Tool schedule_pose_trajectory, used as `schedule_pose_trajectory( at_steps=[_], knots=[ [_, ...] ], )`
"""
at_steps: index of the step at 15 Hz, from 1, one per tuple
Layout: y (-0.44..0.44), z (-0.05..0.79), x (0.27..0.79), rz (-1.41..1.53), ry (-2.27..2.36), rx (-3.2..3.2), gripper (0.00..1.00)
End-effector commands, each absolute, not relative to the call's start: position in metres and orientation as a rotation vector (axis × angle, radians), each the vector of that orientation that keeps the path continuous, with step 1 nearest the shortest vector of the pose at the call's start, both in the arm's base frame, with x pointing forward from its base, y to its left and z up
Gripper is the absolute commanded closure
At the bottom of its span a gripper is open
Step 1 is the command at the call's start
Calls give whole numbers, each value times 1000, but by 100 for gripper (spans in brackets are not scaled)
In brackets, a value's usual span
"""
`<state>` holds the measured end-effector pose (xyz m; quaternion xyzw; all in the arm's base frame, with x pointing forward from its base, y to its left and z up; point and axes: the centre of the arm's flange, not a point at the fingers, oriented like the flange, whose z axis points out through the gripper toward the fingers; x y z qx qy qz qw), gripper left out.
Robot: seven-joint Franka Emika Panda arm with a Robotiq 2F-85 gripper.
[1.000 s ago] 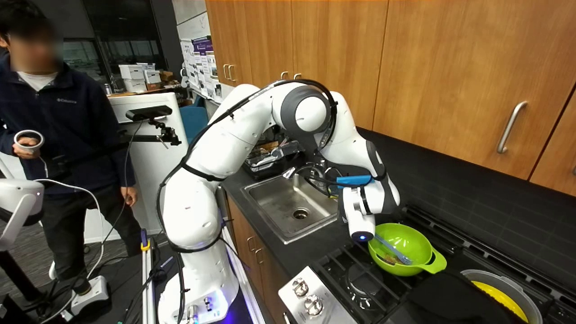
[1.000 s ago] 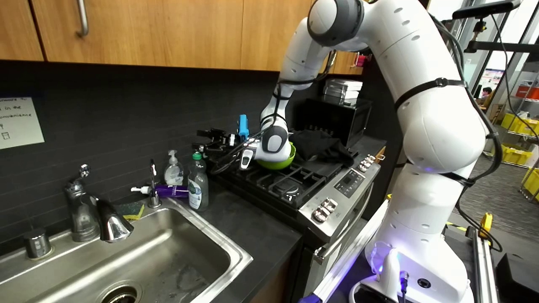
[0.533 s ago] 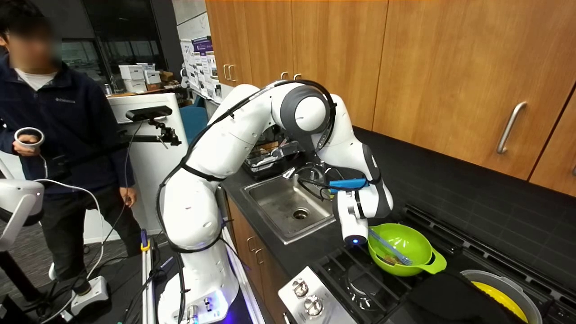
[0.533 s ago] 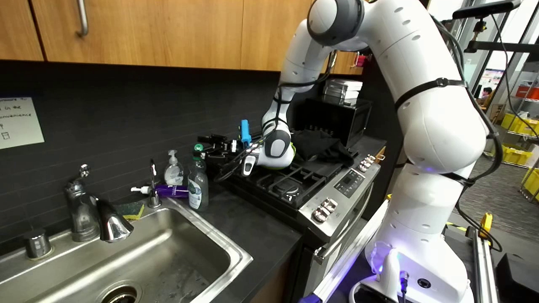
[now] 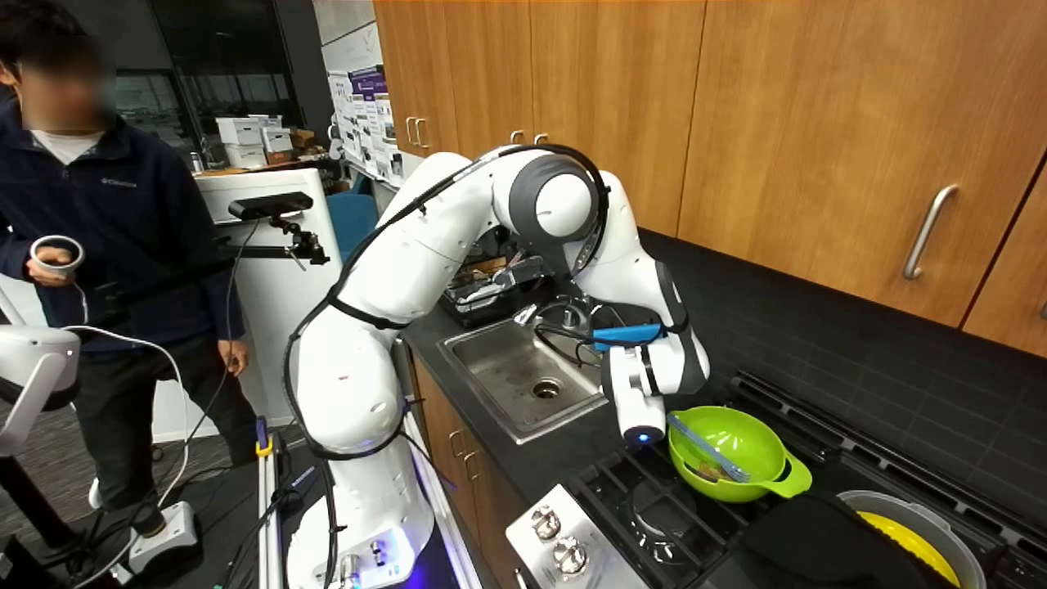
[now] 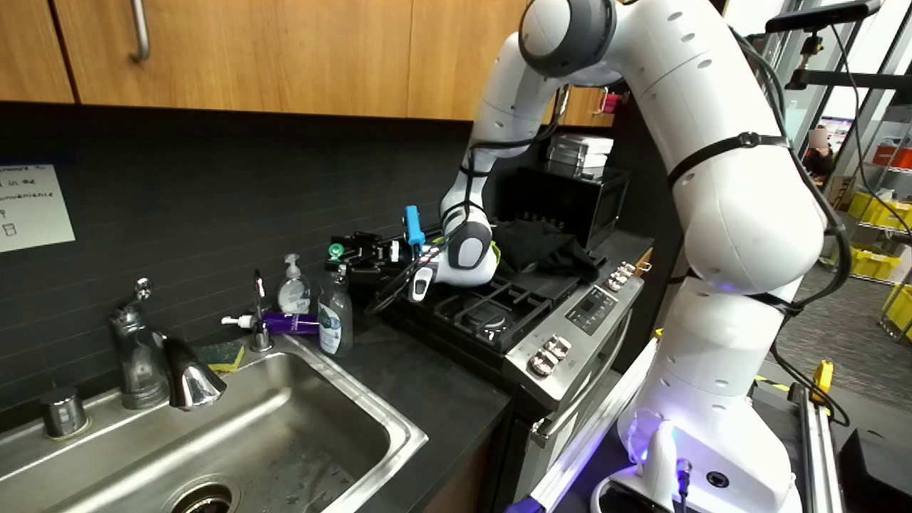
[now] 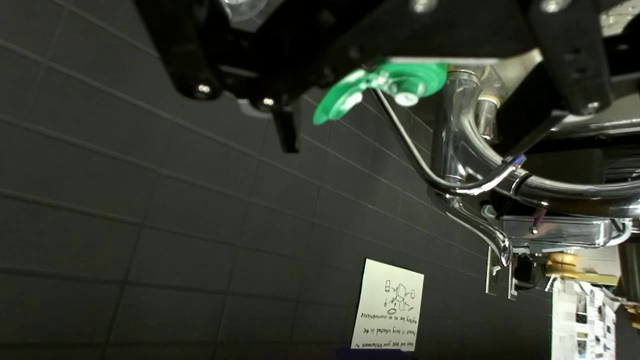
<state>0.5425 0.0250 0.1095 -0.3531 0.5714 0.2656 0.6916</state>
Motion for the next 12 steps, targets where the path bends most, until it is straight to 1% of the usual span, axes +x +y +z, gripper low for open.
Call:
schedule_pose_trajectory(
  at_steps=[1,12],
  knots=[
    [28,119,537,599,1275,-808,0],
    [27,102,546,637,1297,-788,0]
  ],
)
